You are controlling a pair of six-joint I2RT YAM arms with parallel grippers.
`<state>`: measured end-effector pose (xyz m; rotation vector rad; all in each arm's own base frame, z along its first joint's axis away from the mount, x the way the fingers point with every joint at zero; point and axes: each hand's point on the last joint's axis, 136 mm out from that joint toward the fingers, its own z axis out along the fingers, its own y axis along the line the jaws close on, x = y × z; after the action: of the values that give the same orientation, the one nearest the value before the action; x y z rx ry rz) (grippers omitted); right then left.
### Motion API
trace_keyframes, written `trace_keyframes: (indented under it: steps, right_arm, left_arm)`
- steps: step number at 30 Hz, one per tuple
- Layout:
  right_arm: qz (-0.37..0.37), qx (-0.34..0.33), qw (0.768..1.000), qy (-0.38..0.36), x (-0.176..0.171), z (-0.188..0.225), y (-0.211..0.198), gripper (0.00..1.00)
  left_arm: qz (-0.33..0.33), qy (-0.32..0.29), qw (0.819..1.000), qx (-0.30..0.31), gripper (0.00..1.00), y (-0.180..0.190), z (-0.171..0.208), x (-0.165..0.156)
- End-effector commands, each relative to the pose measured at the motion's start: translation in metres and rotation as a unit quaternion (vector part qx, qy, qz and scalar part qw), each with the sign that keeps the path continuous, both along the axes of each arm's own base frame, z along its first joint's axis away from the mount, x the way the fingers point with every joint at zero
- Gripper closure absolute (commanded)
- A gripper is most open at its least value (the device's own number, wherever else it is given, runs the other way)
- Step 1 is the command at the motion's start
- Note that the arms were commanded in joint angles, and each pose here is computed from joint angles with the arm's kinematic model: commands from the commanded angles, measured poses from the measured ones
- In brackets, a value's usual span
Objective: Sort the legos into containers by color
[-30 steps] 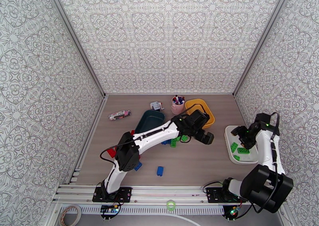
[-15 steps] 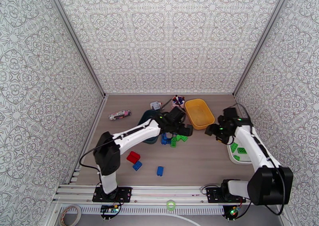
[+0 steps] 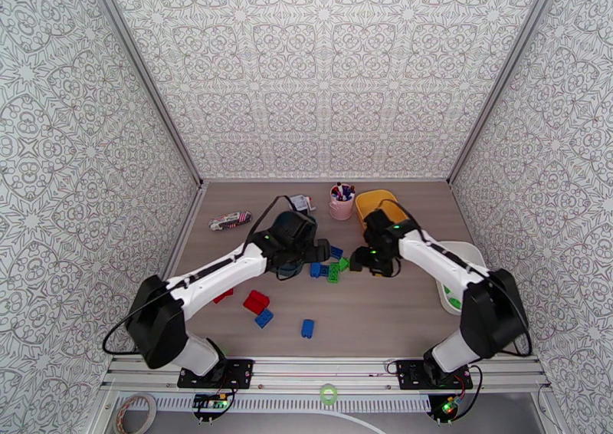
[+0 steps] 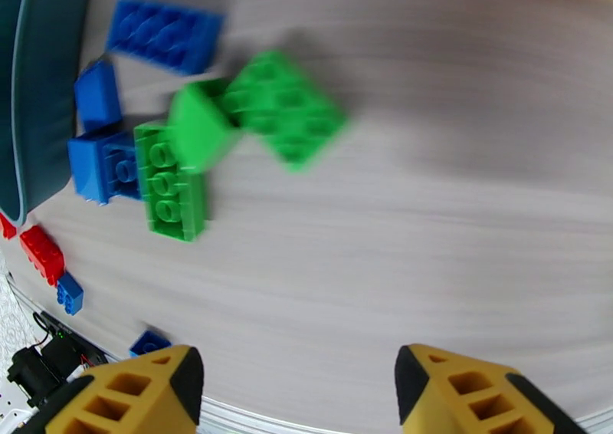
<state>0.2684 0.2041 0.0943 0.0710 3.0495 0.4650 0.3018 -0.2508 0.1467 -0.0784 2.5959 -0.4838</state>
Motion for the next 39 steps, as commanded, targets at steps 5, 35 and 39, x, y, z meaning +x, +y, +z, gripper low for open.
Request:
trace_keyframes:
  steps: [5,35,39]
  right_arm:
    - [0.016,-0.014,1.000,-0.008,0.016,-0.007,0.058,0.38]
    - [0.056,-0.073,0.996,0.021,0.008,-0.052,0.075,0.46]
    - [0.057,-0.081,0.995,0.028,0.003,-0.058,0.072,0.47]
  left_arm:
    - [0.064,0.001,0.998,-0.005,0.01,0.035,-0.006,-0.018]
    - [0.093,-0.001,0.996,-0.013,0.01,0.052,-0.007,-0.032]
    - [0.091,0.000,0.996,-0.013,0.01,0.051,-0.007,-0.032]
